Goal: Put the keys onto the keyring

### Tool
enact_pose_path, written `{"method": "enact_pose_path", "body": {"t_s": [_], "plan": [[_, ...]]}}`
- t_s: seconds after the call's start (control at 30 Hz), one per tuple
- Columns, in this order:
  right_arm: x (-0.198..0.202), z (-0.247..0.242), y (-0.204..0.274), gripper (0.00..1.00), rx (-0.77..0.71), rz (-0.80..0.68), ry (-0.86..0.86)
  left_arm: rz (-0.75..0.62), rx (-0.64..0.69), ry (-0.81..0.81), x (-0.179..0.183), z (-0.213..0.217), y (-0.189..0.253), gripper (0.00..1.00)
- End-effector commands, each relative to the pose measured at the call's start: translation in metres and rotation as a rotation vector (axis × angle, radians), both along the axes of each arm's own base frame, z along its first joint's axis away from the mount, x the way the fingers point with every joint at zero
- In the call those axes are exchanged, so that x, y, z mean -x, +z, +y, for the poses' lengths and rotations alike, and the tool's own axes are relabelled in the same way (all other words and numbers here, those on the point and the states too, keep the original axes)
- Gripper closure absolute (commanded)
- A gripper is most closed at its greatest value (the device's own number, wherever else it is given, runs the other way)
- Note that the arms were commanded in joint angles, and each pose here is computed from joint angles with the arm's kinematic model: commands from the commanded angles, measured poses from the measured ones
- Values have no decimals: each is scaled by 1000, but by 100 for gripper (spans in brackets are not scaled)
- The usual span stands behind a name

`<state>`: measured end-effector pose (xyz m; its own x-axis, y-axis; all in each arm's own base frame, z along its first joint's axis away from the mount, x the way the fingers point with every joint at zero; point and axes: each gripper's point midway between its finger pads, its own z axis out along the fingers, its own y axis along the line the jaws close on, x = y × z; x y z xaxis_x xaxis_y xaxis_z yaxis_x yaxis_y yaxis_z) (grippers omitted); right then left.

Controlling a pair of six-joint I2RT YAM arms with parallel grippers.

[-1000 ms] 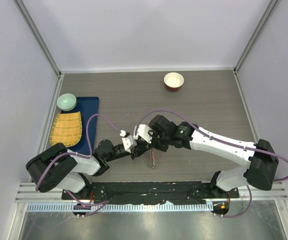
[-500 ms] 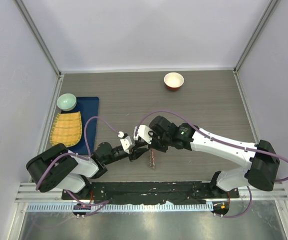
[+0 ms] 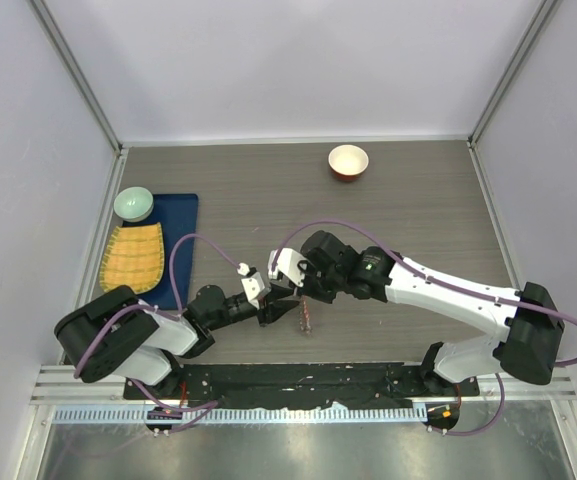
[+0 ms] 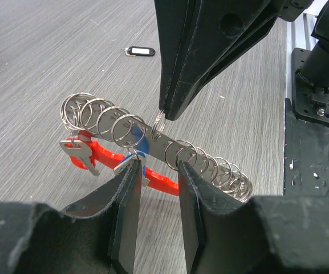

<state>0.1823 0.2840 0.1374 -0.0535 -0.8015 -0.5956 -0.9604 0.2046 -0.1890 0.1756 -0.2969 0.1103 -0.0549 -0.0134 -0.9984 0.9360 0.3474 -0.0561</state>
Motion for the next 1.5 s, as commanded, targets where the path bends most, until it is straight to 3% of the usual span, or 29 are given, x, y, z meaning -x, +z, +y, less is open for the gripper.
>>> {"method": "enact_pose_path", "body": {"t_s": [0.0,0.23,0.97,1.47], "plan": [[-3,11,23,99,-92,-53,16,-176,221,-20,-1,-7,74,65],[-4,11,26,99,-101,-60,8,-231,266,43,-4,6,94,65],[0,14,32,99,-139,-64,31,-257,286,-22,1,-5,106,68],[3,15,31,99,-143,-55,48,-250,284,-34,2,-8,105,79]]}}
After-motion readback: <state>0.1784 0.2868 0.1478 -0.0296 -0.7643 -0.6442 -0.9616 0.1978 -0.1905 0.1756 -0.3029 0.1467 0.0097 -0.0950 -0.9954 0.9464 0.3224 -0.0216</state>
